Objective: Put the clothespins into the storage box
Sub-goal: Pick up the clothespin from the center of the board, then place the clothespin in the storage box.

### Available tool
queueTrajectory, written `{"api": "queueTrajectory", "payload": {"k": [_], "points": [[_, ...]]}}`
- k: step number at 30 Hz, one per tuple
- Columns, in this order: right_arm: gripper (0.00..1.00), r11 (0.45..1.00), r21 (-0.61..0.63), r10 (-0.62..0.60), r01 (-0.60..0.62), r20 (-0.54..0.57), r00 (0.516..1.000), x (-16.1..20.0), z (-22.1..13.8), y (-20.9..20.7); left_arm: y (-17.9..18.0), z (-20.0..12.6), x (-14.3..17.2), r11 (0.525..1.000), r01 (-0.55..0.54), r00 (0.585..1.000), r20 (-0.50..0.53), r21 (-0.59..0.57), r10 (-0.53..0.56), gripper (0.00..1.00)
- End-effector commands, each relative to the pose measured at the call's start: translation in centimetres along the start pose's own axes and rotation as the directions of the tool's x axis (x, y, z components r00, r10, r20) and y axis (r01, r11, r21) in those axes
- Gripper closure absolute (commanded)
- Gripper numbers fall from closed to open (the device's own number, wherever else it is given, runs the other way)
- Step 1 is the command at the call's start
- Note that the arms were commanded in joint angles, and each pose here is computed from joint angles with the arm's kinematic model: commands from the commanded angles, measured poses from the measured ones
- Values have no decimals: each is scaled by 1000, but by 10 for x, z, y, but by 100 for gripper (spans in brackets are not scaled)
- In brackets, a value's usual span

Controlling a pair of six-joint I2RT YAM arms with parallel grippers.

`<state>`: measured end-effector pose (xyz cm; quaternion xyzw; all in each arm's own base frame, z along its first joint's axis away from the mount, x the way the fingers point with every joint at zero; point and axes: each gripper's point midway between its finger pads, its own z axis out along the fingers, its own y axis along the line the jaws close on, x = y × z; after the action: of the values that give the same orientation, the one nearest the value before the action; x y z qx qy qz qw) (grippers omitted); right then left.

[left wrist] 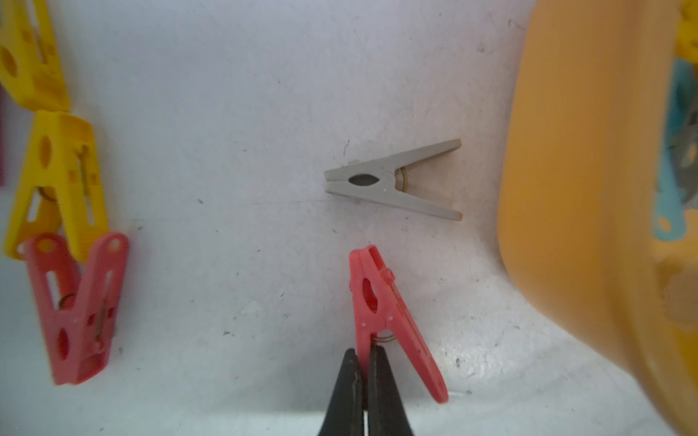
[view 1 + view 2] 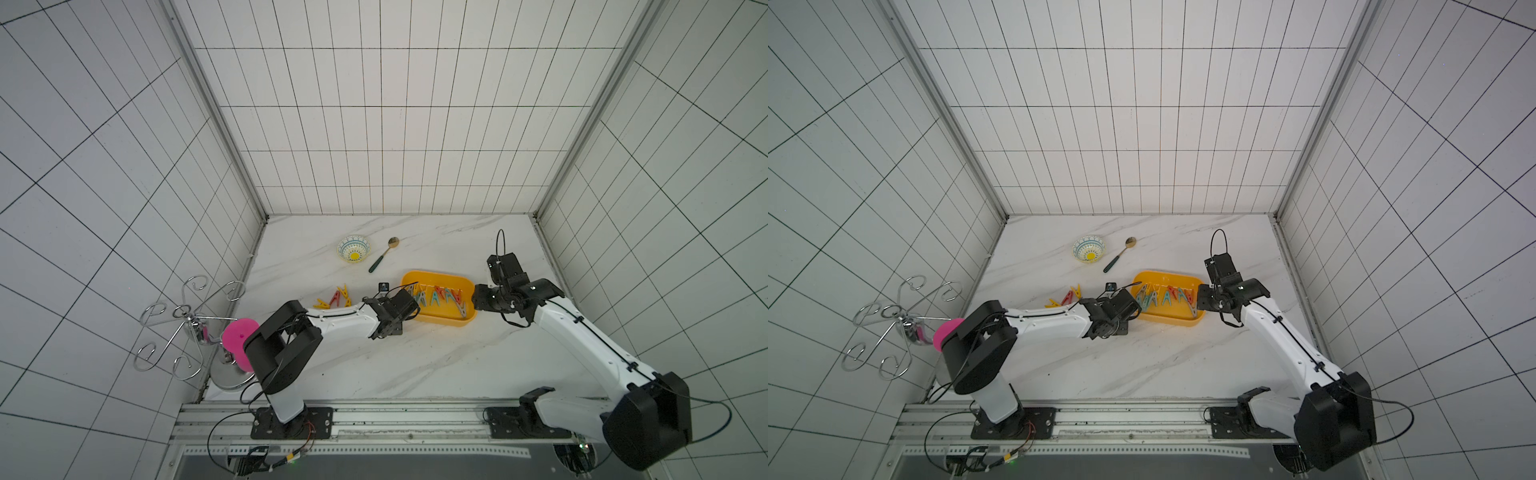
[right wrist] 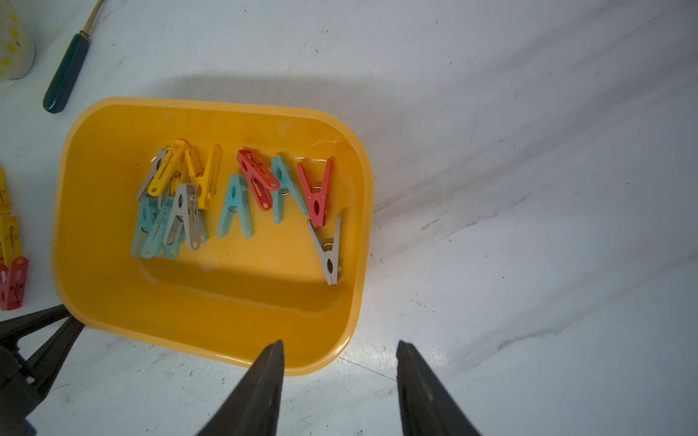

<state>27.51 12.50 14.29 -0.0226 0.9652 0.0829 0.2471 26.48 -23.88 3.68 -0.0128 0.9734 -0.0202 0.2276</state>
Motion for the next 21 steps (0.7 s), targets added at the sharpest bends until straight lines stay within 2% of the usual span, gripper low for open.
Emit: {"api": "queueTrajectory", "payload": {"k": [1, 6, 10, 14, 21], "points": [[48, 1000, 15, -7, 7, -3, 1000, 6, -1, -5, 7, -33, -19, 1000, -4, 997, 82, -6, 4, 97], [48, 1000, 14, -17, 17, -6, 1000, 1, 0, -2, -11, -76, -53, 997, -47, 986, 162, 64, 36, 97], [48, 1000, 25, -11, 11, -6, 1000, -3, 3, -3, -46, -87, -77, 986, -104, 979, 187, 129, 79, 96], [48, 999, 35, 16, -16, 16, 1000, -5, 4, -5, -77, -75, -90, 983, -137, 978, 177, 125, 114, 96], [48, 998, 37, 42, -43, 29, 999, -3, 8, -8, -103, -23, -100, 987, -145, 984, 116, 67, 136, 96]]}}
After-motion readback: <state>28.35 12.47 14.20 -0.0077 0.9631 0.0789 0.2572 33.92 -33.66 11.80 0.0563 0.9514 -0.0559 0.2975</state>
